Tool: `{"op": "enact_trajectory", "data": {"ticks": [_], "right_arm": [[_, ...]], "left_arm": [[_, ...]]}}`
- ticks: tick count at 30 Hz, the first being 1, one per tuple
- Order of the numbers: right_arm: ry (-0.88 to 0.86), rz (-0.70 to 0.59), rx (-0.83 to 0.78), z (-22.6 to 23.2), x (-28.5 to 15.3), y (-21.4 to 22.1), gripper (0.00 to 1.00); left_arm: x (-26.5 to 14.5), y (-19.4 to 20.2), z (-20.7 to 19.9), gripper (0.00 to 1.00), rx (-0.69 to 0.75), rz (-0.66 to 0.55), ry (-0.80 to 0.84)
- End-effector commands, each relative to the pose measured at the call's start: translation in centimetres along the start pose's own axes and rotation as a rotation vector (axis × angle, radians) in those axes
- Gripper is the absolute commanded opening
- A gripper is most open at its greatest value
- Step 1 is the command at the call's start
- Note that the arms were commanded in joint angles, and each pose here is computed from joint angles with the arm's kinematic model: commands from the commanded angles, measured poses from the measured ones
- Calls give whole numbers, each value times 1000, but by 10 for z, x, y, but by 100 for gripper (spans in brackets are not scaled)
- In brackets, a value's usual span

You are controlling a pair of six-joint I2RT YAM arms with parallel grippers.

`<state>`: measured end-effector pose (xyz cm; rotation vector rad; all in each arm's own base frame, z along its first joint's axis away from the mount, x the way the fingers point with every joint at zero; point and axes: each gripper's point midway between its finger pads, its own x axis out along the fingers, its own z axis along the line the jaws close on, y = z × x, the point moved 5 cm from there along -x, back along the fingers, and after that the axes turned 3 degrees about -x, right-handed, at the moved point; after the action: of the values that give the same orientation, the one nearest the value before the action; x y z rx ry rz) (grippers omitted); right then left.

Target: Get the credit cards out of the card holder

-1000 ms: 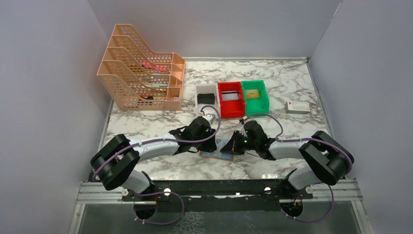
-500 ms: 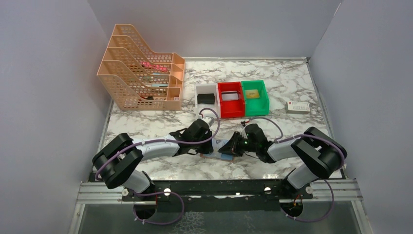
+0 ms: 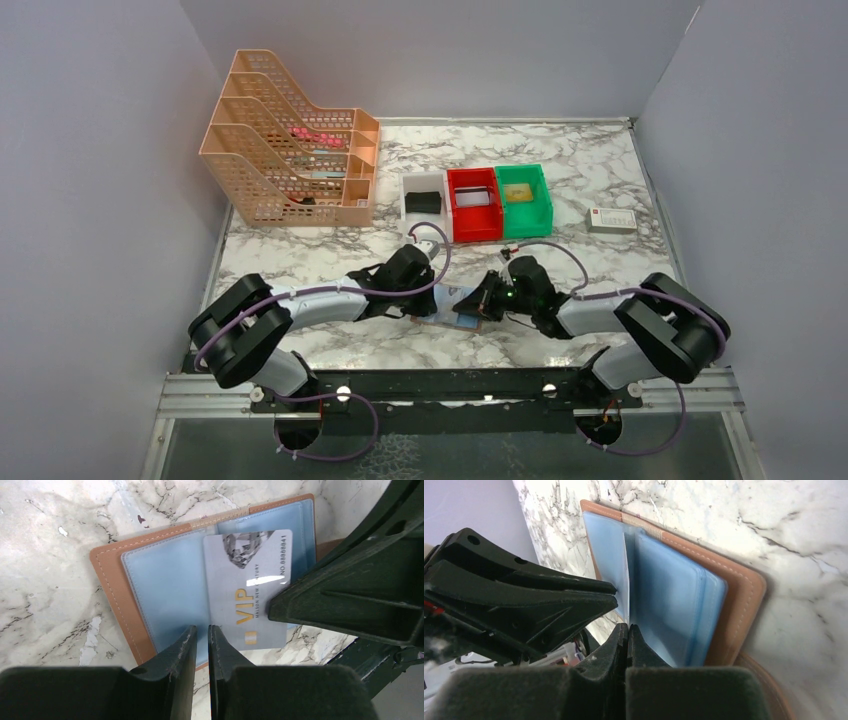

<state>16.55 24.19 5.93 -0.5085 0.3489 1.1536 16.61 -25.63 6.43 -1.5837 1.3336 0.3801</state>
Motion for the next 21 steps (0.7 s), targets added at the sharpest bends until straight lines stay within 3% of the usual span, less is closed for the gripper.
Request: {"op": "enact_trajectory", "data": {"ticks": [1,7,13,18,21], "right_arm": [[106,-38,-20,-16,-11,1,2],[151,-95,-78,-7,-31,-7,1],[114,-292,-186,22,-68,-29,1],[127,-430,-280,31,-95,-42,1],[134,-455,-340,32,-102,-44,1]], "left_arm": [[-4,12,14,19,1,38,-75],[-5,10,12,19,-1,27,-68],[-8,3,6,26,9,1,-53],[-26,-21,6,40,44,-92,-128],[-49,-42,7,57,62,-198,-175]]}}
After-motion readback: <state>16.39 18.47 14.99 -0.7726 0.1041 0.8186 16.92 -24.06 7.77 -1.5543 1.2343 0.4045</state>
